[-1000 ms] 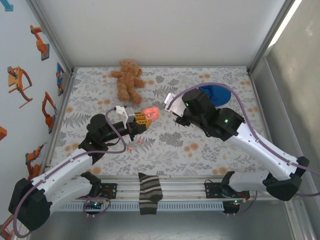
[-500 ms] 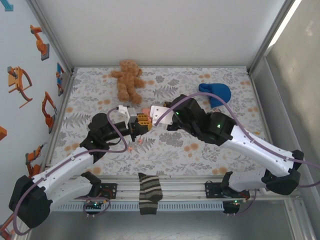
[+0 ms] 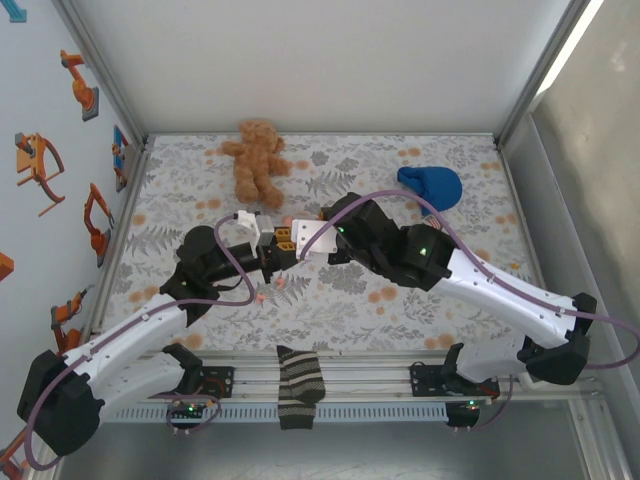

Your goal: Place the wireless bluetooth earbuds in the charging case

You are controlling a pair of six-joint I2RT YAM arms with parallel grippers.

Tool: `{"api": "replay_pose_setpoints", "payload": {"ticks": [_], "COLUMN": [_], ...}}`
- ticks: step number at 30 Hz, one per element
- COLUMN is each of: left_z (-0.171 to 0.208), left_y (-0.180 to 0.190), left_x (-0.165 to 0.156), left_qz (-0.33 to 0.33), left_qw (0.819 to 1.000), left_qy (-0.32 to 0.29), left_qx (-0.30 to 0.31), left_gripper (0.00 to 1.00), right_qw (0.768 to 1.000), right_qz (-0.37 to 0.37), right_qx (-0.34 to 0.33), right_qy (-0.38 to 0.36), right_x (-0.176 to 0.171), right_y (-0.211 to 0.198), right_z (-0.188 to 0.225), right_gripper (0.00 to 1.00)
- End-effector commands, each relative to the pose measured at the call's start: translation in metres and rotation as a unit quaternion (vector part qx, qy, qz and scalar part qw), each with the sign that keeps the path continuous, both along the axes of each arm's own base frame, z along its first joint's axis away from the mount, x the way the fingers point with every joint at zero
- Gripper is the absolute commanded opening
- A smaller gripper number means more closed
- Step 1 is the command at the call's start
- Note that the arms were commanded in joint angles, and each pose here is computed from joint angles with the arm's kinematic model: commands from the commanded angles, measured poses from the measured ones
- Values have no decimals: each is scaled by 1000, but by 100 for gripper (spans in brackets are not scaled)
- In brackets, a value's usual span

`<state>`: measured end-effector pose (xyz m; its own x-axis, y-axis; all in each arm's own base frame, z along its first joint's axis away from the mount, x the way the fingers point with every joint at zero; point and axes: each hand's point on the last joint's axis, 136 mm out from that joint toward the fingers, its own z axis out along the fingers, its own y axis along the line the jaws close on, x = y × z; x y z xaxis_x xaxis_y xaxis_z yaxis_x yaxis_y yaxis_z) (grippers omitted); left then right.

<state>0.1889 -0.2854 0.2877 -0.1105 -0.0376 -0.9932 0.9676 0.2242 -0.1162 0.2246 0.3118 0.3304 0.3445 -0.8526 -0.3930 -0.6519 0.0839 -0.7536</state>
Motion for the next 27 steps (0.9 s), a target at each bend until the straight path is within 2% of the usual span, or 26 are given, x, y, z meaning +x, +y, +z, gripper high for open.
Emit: {"api": "replay_pose_setpoints", "payload": {"ticks": [1,15,27], "left_z": [23,24,26], "left_y": [0,2,4], "left_x": [-7,-8,-7], "left_qz": [-11,-5,0], "left_qw": [999,999,999], "left_qy": [-29,-37,-41], "left_qx": [-24,-27,-28], "left_gripper": [0,0,0], "right_qw": [1000,1000,999], "right_qz": [-3,-2,11], "right_qx": [11,5,25], "right_qy": [-17,10,38], "right_x": [1,-4,-13], "right_y": [3,6,12], "right_z": [12,-6,-5], "right_gripper": [20,20,21]}}
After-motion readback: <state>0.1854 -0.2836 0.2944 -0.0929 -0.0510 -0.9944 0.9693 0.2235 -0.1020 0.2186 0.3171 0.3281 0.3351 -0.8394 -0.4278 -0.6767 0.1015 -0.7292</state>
